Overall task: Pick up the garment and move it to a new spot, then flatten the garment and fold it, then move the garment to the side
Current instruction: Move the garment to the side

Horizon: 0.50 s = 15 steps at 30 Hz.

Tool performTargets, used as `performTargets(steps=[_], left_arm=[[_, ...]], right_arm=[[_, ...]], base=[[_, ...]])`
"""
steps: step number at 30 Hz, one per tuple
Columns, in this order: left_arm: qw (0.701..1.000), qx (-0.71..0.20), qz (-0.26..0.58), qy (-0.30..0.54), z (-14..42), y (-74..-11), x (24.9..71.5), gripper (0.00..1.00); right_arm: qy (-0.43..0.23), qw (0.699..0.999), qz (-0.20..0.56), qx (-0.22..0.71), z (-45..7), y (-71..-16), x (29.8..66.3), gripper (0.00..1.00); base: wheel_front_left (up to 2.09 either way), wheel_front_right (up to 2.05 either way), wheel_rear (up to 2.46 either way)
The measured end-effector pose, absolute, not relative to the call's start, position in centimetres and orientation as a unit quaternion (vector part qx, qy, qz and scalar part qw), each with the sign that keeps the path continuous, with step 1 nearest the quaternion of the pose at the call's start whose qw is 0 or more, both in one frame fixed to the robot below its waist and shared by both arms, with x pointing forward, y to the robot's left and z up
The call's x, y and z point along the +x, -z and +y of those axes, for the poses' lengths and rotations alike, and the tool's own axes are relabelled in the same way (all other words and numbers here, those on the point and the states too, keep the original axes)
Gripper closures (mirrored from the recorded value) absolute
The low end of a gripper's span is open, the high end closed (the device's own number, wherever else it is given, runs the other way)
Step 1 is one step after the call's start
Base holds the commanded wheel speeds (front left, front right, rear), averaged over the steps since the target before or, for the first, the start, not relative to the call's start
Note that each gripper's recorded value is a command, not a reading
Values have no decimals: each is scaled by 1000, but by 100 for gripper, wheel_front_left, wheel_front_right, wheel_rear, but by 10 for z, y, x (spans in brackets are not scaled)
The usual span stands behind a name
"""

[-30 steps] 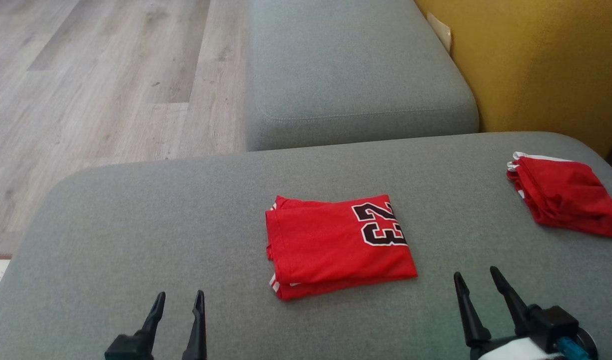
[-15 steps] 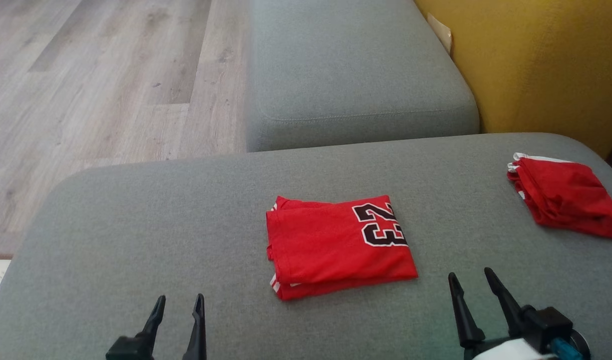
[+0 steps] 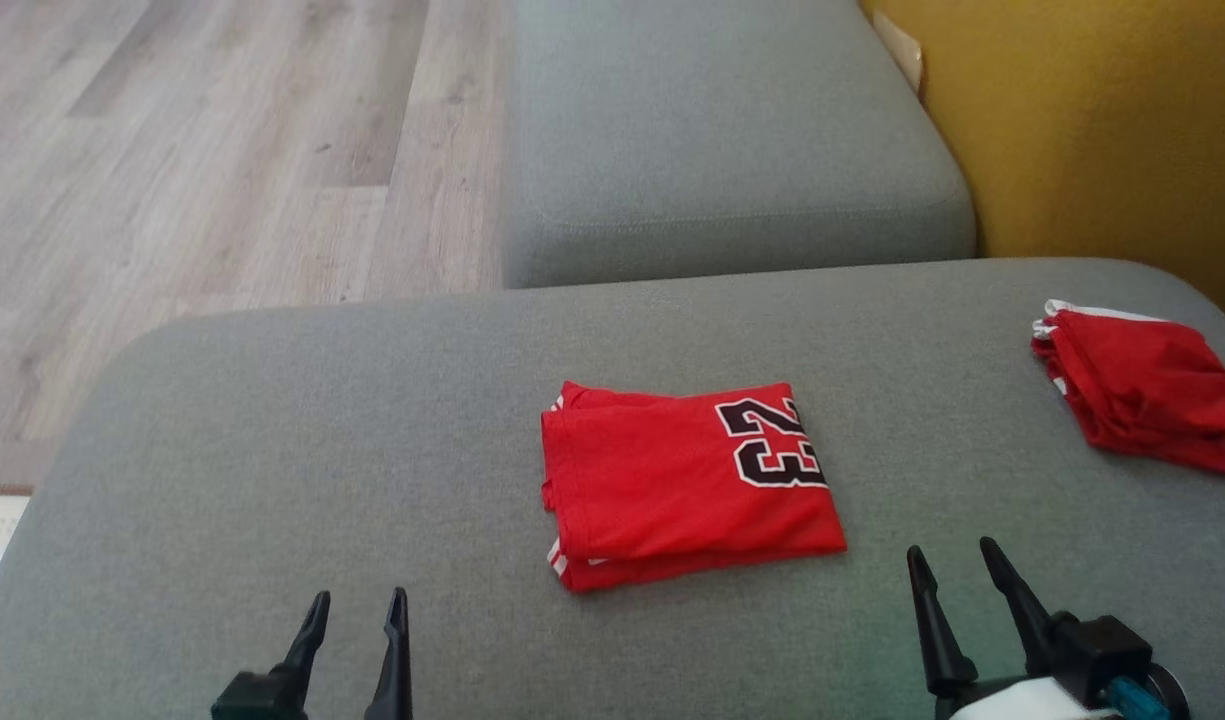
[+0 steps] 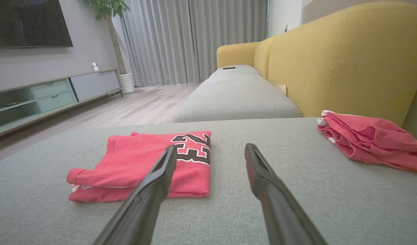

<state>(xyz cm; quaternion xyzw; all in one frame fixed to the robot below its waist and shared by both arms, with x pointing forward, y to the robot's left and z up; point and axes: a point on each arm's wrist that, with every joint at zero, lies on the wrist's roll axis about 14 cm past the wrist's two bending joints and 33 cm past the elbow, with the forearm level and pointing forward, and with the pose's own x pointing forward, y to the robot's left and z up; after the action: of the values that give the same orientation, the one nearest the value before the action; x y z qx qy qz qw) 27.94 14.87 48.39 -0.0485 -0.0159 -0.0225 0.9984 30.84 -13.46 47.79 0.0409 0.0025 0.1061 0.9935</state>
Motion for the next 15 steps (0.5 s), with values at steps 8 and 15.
performTargets(steps=[8, 15], left_arm=[[998, -51, -11, 26, 144, -485, 289, 0], [998, -53, -5, 42, 132, -484, 300, 0]], right_arm=[[-121, 991, 26, 51, -125, -468, 324, 0], [-152, 985, 52, 56, -115, -462, 361, 0]], base=[[0, 0, 0], [0, 0, 0]])
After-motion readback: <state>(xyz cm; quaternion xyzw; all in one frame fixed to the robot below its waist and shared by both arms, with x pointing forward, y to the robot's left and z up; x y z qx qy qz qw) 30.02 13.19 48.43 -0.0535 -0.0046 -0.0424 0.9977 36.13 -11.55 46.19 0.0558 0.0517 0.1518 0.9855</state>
